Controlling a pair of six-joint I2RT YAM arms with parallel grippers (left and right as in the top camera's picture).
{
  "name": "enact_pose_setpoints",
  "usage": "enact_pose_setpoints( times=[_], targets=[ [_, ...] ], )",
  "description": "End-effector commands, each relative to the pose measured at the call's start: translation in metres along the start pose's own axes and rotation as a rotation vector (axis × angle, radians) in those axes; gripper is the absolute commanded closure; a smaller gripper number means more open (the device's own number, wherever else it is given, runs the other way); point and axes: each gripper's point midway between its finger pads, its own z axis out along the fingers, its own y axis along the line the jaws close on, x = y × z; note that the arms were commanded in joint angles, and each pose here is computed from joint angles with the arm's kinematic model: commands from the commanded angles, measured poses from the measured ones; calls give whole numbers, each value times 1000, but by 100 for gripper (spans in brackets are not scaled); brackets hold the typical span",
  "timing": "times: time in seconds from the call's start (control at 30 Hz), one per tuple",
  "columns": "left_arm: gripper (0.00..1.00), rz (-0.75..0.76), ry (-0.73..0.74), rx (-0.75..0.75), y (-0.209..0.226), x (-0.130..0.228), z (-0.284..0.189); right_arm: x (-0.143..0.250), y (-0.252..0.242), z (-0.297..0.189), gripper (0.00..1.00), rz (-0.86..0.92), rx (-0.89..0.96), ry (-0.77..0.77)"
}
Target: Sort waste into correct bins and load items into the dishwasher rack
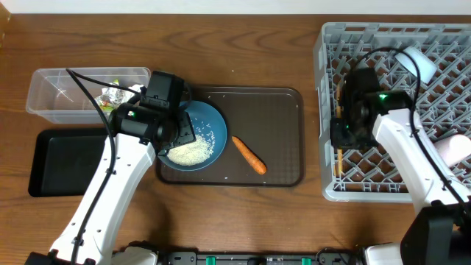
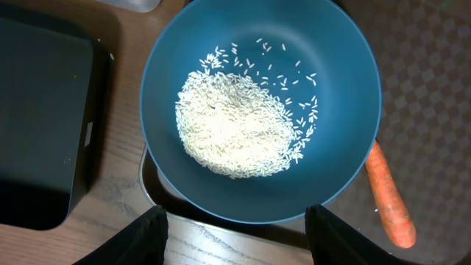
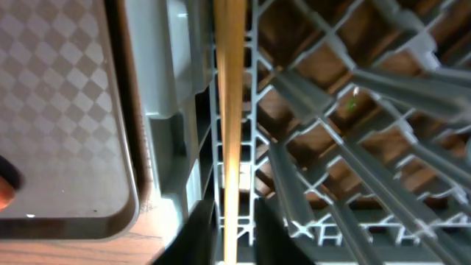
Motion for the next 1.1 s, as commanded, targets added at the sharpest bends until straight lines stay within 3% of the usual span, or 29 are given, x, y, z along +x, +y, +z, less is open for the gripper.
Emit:
enact_pose_setpoints(
  times=[0.0, 0.07, 0.33, 0.67, 0.9, 1.07],
  targets=[
    [39, 6, -2, -5, 2, 1, -1, -6, 2, -4, 75, -4, -22, -24],
    [32, 5, -2, -4, 2, 1, -1, -14, 2, -13, 68, 1, -27, -56],
    [24, -67, 28, 84, -22, 9, -2, -63, -14, -85, 35, 18, -33, -293],
    [21, -46, 58, 169, -106, 41, 18, -70, -90, -98, 32, 183, 23, -327],
    [20, -217, 185, 54, -130, 84, 66, -70, -97, -98, 32, 197, 9, -327],
    [20, -207, 245, 95, -158, 100, 93, -69, -96, -97, 32, 194, 6, -322]
  ],
)
